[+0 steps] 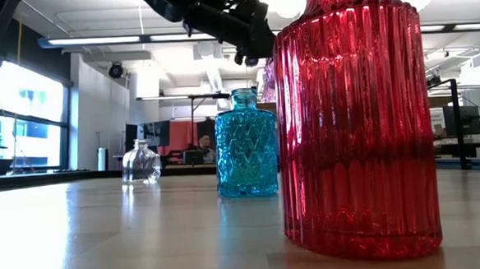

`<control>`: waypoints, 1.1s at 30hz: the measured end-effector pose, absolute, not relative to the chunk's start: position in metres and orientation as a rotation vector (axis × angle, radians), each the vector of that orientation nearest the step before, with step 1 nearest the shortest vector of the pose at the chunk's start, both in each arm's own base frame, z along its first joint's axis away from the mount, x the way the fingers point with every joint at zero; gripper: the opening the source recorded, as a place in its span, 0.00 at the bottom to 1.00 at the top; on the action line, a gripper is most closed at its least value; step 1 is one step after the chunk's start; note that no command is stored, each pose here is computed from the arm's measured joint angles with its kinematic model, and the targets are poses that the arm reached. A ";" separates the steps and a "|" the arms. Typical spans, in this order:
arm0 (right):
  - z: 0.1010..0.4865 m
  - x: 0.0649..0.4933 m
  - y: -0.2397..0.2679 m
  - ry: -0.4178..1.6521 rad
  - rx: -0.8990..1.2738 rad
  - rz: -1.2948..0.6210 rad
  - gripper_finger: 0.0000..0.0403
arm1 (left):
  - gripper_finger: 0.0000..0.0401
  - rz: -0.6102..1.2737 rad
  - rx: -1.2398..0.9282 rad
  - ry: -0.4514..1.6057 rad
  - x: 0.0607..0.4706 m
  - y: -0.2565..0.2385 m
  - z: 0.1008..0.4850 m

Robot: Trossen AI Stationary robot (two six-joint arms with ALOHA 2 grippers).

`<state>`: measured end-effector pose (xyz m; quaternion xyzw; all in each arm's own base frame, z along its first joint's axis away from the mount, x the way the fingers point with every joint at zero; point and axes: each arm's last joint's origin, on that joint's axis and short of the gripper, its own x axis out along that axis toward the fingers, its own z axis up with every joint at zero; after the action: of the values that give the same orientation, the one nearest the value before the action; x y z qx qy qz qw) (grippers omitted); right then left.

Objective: Sort vases onto shelf
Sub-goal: Put the right pink vase on the shelf aligned with the pink vase

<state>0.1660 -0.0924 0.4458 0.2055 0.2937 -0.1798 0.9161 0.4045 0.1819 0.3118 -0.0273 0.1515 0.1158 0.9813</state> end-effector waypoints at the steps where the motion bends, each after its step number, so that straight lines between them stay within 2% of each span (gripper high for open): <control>1: 0.446 0.166 -0.092 0.604 0.425 -0.371 0.28 | 0.29 0.232 -0.051 0.304 0.406 0.182 0.310; 7: 0.446 0.166 -0.092 0.604 0.426 -0.371 0.28 | 0.29 0.230 -0.045 0.341 0.411 0.183 0.298; 27: 0.446 0.166 -0.092 0.604 0.426 -0.371 0.28 | 0.29 0.293 -0.023 0.341 0.408 0.199 0.293; 33: 0.446 0.166 -0.092 0.604 0.426 -0.371 0.28 | 0.29 0.262 -0.042 0.346 0.410 0.199 0.288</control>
<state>0.1660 -0.0924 0.4458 0.2069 0.2934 -0.1803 0.9158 0.4098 0.1989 0.2882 -0.0206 0.1717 0.1298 0.9763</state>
